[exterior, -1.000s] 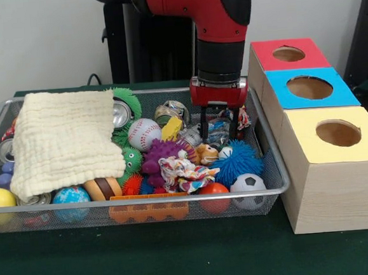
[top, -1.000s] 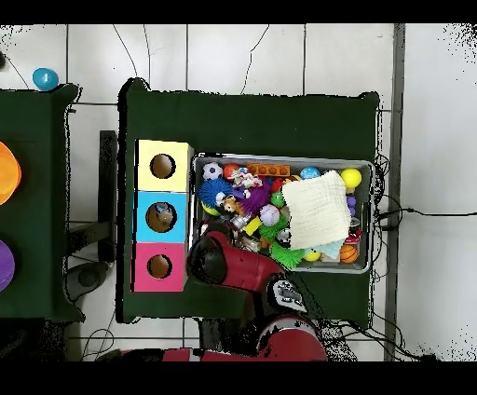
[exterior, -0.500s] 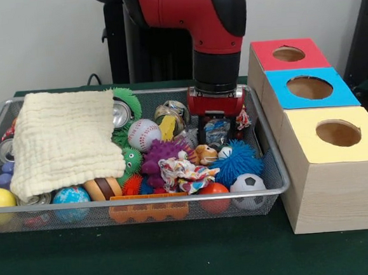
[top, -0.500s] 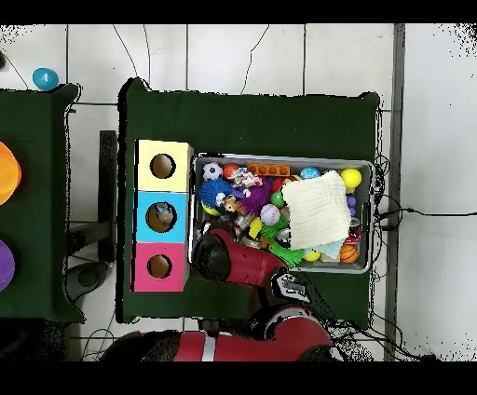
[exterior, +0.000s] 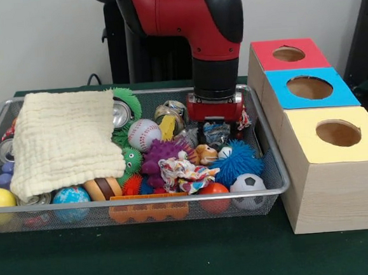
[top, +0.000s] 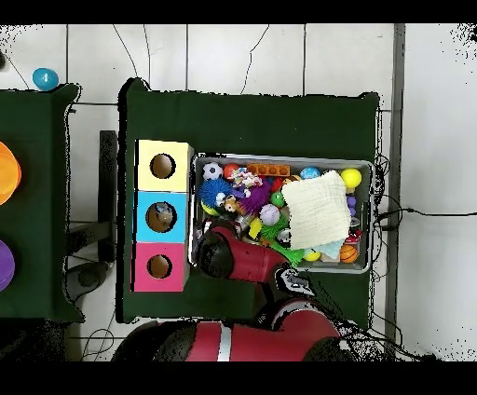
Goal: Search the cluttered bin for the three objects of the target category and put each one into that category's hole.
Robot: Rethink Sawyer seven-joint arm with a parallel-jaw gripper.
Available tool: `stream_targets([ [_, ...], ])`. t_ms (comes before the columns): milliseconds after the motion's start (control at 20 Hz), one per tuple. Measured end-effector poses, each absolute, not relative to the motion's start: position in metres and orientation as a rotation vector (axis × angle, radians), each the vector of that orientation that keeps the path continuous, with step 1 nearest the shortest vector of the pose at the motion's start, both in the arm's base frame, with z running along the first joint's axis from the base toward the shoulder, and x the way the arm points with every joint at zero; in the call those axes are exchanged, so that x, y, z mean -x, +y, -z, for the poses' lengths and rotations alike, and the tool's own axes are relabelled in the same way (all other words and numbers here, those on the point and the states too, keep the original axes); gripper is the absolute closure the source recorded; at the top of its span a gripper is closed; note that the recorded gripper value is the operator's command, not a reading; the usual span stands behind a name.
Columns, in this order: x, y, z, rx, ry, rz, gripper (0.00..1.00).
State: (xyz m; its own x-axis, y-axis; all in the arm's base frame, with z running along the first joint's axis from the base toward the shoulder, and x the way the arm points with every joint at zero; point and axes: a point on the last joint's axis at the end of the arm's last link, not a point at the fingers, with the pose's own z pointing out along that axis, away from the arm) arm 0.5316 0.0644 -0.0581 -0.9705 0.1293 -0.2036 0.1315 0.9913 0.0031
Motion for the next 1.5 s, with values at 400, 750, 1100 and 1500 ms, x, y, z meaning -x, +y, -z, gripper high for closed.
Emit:
stream_targets([
  [400, -0.541, 0.068, 0.036, -0.176, 2.898, 0.020, 0.00],
  [750, -0.544, 0.068, -0.002, -0.170, 2.873, 0.024, 0.00],
  [1100, -0.551, 0.067, -0.015, -0.168, 2.847, 0.028, 0.00],
  [1500, -0.545, 0.068, -0.007, -0.169, 2.865, 0.024, 0.00],
])
